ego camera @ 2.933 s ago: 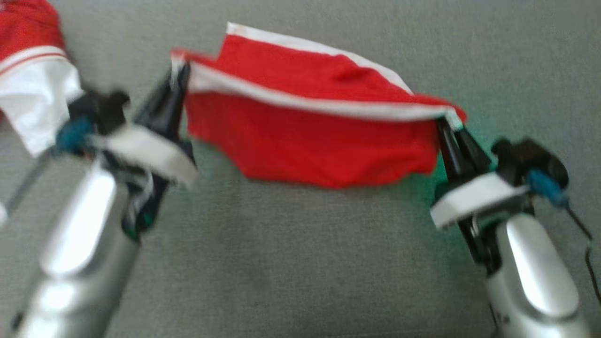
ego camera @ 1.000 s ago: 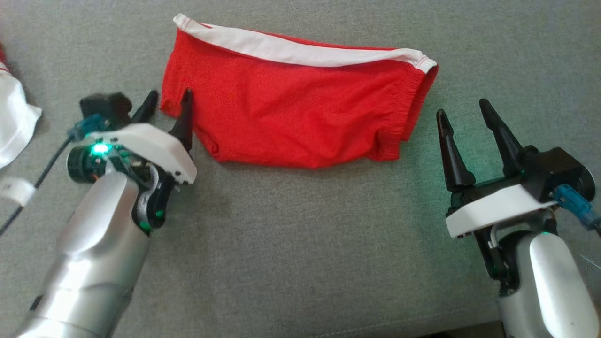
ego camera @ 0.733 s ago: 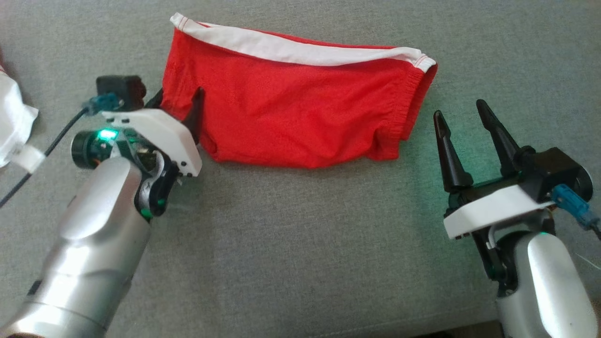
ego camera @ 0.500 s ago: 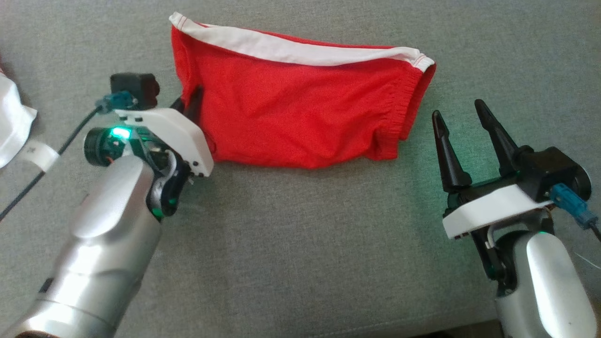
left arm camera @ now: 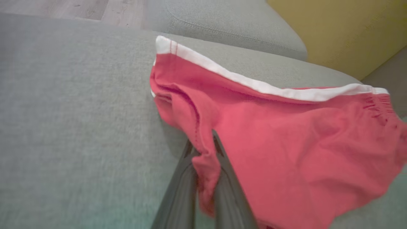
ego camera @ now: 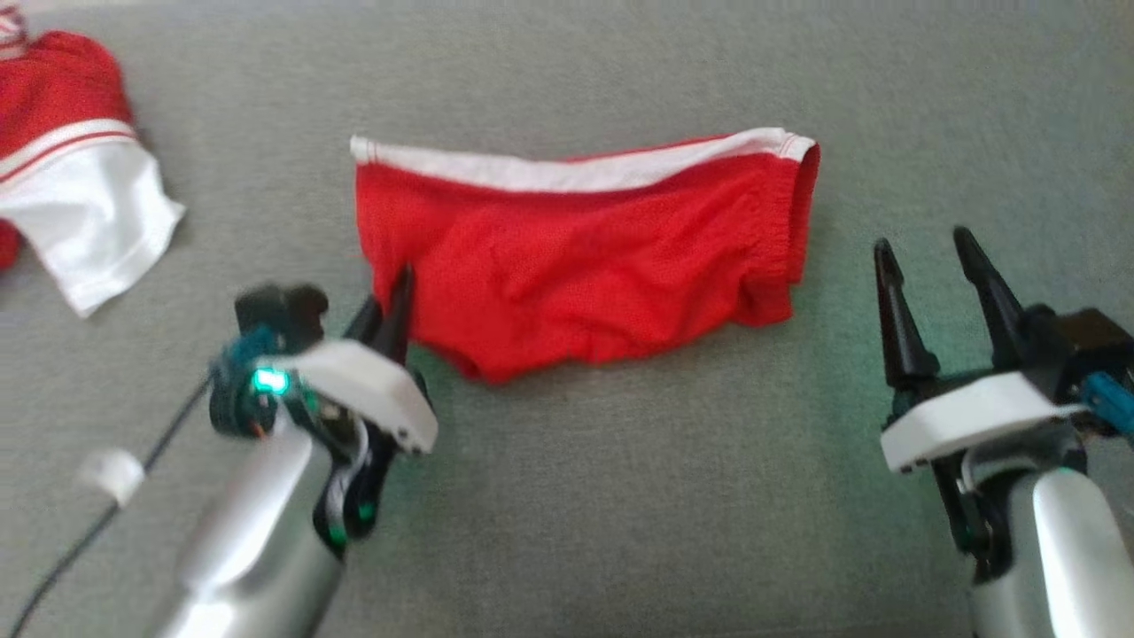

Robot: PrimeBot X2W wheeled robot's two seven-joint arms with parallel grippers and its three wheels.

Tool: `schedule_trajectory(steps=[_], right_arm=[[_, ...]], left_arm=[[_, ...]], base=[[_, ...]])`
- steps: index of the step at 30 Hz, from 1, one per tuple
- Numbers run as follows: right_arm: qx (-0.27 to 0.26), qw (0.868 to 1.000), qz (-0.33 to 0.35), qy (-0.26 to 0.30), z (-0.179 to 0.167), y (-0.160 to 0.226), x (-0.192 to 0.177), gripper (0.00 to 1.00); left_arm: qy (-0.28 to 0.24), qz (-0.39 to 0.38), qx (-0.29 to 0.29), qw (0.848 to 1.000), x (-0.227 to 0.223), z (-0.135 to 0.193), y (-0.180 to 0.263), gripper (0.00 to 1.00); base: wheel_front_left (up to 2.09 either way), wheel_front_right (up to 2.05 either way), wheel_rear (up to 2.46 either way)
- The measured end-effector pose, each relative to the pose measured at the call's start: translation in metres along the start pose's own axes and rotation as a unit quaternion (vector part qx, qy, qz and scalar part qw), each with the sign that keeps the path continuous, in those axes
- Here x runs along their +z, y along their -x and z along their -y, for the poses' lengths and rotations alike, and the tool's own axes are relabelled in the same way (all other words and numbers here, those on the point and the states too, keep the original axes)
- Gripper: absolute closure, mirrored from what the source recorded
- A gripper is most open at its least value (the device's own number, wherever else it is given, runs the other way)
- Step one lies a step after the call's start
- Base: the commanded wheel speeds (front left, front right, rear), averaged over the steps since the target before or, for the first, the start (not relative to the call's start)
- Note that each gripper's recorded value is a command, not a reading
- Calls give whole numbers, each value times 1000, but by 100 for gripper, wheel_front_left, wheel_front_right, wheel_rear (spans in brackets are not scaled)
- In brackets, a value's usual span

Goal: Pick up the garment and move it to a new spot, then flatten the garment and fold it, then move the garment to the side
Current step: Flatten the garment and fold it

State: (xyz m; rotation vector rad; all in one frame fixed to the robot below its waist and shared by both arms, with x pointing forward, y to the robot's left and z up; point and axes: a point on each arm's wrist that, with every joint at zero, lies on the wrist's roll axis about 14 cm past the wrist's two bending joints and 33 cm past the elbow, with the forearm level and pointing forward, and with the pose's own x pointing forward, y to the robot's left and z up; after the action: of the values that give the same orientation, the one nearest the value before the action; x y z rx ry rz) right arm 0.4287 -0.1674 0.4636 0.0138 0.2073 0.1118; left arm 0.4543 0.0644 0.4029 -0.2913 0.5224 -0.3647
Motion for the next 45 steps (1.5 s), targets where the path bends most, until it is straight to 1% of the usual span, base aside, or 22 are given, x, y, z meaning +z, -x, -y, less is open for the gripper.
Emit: schedule_trajectory(steps=[3, 4, 6, 8, 11, 12, 13, 14, 18, 20, 22, 26, 30, 33, 37, 40, 45], right_arm=[[3, 1000, -4, -2, -3, 5, -1, 0], [3, 1000, -4, -2, -3, 5, -1, 0], [9, 1000, -2, 1, -8, 6, 2, 0], [12, 1000, -1, 2, -11, 6, 5, 0], [14, 1000, 0, 2, -12, 7, 7, 0], [15, 1000, -1, 2, -13, 8, 6, 0], [15, 1000, -3, 2, -13, 9, 6, 0], [16, 1000, -4, 2, -14, 11, 5, 0], [18, 1000, -3, 2, -15, 14, 6, 0], [18, 1000, 1, 3, -16, 16, 10, 0], [20, 1000, 6, 4, -18, 18, 14, 0], [20, 1000, 4, 3, -19, 28, 12, 0], [25, 1000, -5, -1, -23, 39, 5, 0], [37, 999, -9, -5, -31, 39, 2, 0], [58, 998, -28, -5, -46, 32, -2, 0], [70, 996, -48, 0, -54, 16, -2, 0], [92, 992, -81, 35, -73, -17, 1, 0]], left_arm=[[25, 13, 15, 999, -7, -1, 23, 100], [25, 13, 15, 999, -7, -1, 23, 100], [49, 22, 27, 998, -16, 0, 43, 100], [63, 22, 35, 997, -23, 0, 52, 100], [71, 24, 44, 996, -30, -1, 59, 100], [73, 27, 45, 996, -29, 0, 59, 80], [73, 33, 46, 996, -27, 1, 59, 56], [73, 41, 45, 995, -24, 1, 60, 0], [57, 87, 50, 993, -6, 0, 66, 0], [31, 116, 51, 991, 7, -1, 71, 0], [22, 149, 55, 987, 22, -2, 78, 0], [5, 188, 61, 980, 38, 0, 92, 0], [8, 201, 82, 976, 32, -4, 113, 0], [14, 199, 102, 975, 21, -11, 128, 0], [13, 197, 116, 973, 13, -17, 141, 0], [15, 197, 122, 973, 11, -17, 145, 0], [24, 197, 132, 971, 6, -19, 150, 0]], base=[[0, 0, 0], [0, 0, 0], [0, 0, 0], [0, 0, 0], [0, 0, 0], [0, 0, 0], [0, 0, 0], [0, 0, 0], [0, 0, 0], [0, 0, 0], [0, 0, 0], [0, 0, 0], [0, 0, 0], [0, 0, 0], [0, 0, 0], [0, 0, 0], [0, 0, 0]])
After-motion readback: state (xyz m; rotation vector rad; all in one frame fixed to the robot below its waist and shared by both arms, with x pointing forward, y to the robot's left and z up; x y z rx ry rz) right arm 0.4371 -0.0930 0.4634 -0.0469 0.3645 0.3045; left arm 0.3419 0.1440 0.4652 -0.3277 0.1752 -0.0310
